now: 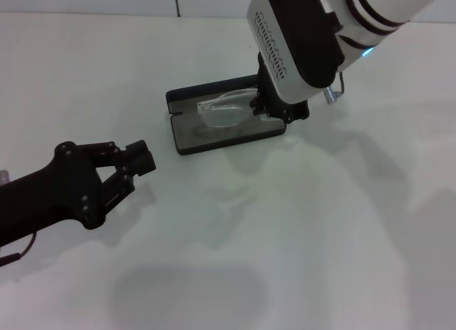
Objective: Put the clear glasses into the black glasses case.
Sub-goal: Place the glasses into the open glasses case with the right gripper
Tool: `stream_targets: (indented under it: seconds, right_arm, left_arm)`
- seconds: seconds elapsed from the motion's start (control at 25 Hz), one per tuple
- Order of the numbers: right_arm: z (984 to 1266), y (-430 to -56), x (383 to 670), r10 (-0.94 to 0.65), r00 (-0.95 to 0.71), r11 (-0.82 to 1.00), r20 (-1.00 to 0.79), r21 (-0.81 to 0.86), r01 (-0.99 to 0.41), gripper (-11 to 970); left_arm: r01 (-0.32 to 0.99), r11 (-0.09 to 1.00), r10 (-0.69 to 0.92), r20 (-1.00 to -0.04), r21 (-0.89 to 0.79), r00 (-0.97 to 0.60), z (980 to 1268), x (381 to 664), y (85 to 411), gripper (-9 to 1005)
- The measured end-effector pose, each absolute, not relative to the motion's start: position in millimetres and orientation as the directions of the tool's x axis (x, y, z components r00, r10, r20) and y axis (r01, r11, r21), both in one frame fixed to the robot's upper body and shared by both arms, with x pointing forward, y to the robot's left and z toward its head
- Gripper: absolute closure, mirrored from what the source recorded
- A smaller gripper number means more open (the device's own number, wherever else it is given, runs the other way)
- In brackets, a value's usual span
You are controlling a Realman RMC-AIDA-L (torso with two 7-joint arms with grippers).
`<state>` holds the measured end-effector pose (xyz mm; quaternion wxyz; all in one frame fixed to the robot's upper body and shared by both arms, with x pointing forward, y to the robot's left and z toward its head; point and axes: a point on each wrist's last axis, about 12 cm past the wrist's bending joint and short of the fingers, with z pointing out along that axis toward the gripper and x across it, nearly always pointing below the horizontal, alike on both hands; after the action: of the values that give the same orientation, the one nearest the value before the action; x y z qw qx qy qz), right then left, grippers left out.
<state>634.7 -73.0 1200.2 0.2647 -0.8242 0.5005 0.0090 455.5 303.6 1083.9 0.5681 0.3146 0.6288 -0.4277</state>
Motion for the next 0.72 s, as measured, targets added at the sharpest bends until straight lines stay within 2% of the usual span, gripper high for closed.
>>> stream_targets:
  seconds: [0.32, 0.72]
  right_arm:
    - [1186, -68, 633, -0.818, 0.524, -0.387, -0.238, -0.447, -0.807, 904]
    - [1190, -64, 632, -0.818, 0.488, -0.342, -0.305, -0.424, -0.839, 900]
  left_arm:
    - [0.875, 0.447, -0.089, -0.983, -0.185, -0.163, 1082, 458, 303, 853]
    - [0.873, 0.450, -0.089, -0.982, -0.188, -0.165, 1082, 458, 303, 853]
